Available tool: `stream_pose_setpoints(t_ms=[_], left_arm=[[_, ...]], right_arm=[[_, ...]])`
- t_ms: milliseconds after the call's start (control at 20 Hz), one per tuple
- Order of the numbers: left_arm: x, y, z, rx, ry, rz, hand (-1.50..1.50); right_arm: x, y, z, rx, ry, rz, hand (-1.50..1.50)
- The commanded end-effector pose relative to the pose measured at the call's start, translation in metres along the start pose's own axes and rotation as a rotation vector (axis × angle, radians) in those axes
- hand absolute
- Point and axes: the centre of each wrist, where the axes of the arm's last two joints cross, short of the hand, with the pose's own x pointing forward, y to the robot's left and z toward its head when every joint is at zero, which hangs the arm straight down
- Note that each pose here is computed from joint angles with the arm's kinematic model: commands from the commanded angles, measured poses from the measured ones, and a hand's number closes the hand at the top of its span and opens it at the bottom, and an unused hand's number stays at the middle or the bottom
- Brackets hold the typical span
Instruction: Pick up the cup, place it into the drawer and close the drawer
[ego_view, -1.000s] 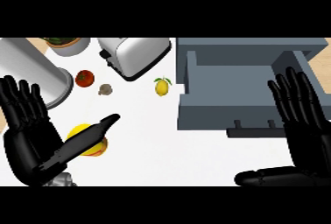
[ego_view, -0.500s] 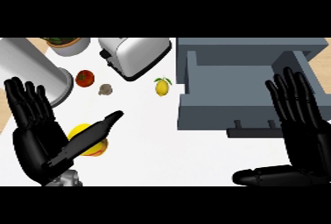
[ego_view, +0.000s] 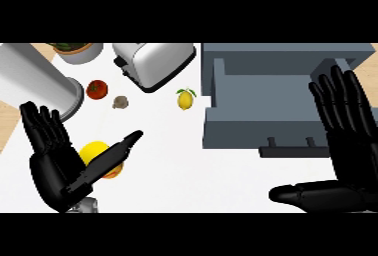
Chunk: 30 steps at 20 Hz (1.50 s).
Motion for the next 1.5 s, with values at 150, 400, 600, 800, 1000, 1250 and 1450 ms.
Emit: stream_pose_setpoints(t_ms=[150,400,600,800,1000,1250,1450], left_arm=[[-0.009,0.017,0.017,0.04,0.065,-0.021,-1.5],[-0.044,0.039,0.023,0.083,0.105,-0.062,-1.5],[-0.064,0.053,0.02,0.116,0.107,-0.08,-1.5],[-0.073,0.065,0.042,0.107,0.132,-0.062,-1.5],[-0.105,0.071,0.034,0.112,0.168,-0.052,-1.5],[-0.118,0.068,0.03,0.106,0.166,-0.089,-1.5],[-0.138,0.086,0.047,0.116,0.172,-0.06,-1.5]], right_arm=[[0.009,-0.018,0.01,-0.011,-0.002,0.013,-1.5],[-0.005,0.022,-0.001,-0.006,-0.009,-0.004,-1.5],[0.004,0.001,-0.004,0.008,-0.007,0.0,-1.5],[0.01,-0.015,0.014,0.005,0.008,0.001,-1.5],[-0.004,-0.018,0.006,0.011,0.021,0.011,-1.5],[0.02,-0.014,-0.01,0.034,0.011,-0.003,-1.5],[0.009,-0.005,0.003,0.015,0.003,-0.013,-1.5]])
